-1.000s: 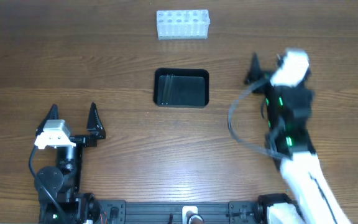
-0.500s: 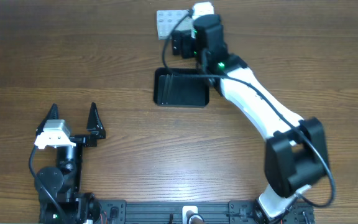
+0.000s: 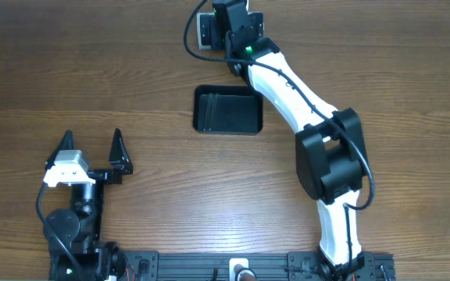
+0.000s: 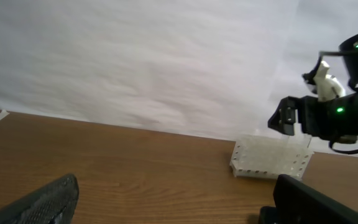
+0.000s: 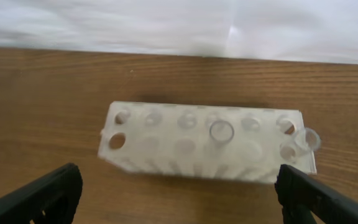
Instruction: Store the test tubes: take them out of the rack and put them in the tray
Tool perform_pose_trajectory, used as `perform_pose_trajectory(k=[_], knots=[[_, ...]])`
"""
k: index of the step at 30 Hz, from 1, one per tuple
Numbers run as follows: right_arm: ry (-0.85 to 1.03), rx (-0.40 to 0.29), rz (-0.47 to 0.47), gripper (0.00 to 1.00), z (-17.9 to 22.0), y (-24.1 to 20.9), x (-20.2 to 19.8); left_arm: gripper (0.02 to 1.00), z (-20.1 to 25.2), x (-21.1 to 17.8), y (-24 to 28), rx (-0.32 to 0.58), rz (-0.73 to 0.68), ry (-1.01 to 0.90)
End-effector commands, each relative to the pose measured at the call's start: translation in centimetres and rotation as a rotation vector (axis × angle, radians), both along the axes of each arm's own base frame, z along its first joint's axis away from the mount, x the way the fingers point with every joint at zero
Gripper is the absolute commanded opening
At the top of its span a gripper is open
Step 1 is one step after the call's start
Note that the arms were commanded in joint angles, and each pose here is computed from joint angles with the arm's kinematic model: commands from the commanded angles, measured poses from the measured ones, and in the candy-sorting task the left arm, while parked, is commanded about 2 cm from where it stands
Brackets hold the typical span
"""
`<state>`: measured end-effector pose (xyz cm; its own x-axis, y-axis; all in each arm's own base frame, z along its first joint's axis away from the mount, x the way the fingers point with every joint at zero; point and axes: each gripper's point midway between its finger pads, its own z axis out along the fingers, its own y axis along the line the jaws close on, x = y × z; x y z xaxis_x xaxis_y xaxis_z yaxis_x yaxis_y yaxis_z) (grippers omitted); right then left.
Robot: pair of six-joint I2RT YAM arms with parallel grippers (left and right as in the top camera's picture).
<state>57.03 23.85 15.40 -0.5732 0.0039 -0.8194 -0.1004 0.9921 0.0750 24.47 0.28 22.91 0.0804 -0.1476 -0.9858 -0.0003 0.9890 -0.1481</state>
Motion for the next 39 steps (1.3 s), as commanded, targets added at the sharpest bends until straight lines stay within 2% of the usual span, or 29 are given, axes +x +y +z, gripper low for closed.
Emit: perform_pose_trajectory(k=[1, 5, 18, 26, 32, 39], knots=[[-0.04, -0.012, -0.054, 0.991, -0.1, -0.2, 1.3, 0.998, -0.2, 0.0, -0.1, 0.016, -0.006, 0.0], [-0.061, -0.025, -0.087, 0.993, -0.9, -0.7, 2.1, 0.998, -0.2, 0.0, -0.1, 0.016, -0.006, 0.0], [-0.131, 0.006, -0.119, 0.978, -1.9, -1.4, 4.3, 0.998, -0.2, 0.0, -0.1, 0.016, -0.006, 0.0], [-0.131, -0.001, -0.118, 0.853, -2.9, -1.4, 4.6, 0.998, -0.2, 0.0, -0.1, 0.016, -0.006, 0.0], [-0.142, 0.002, -0.116, 0.689, -2.7, -1.3, 4.7, 0.998, -0.2, 0.0, -0.1, 0.016, -0.006, 0.0], [-0.134, -0.02, -0.106, 0.597, -3.3, -1.3, 4.7, 0.998, -0.2, 0.0, -0.1, 0.016, -0.006, 0.0]])
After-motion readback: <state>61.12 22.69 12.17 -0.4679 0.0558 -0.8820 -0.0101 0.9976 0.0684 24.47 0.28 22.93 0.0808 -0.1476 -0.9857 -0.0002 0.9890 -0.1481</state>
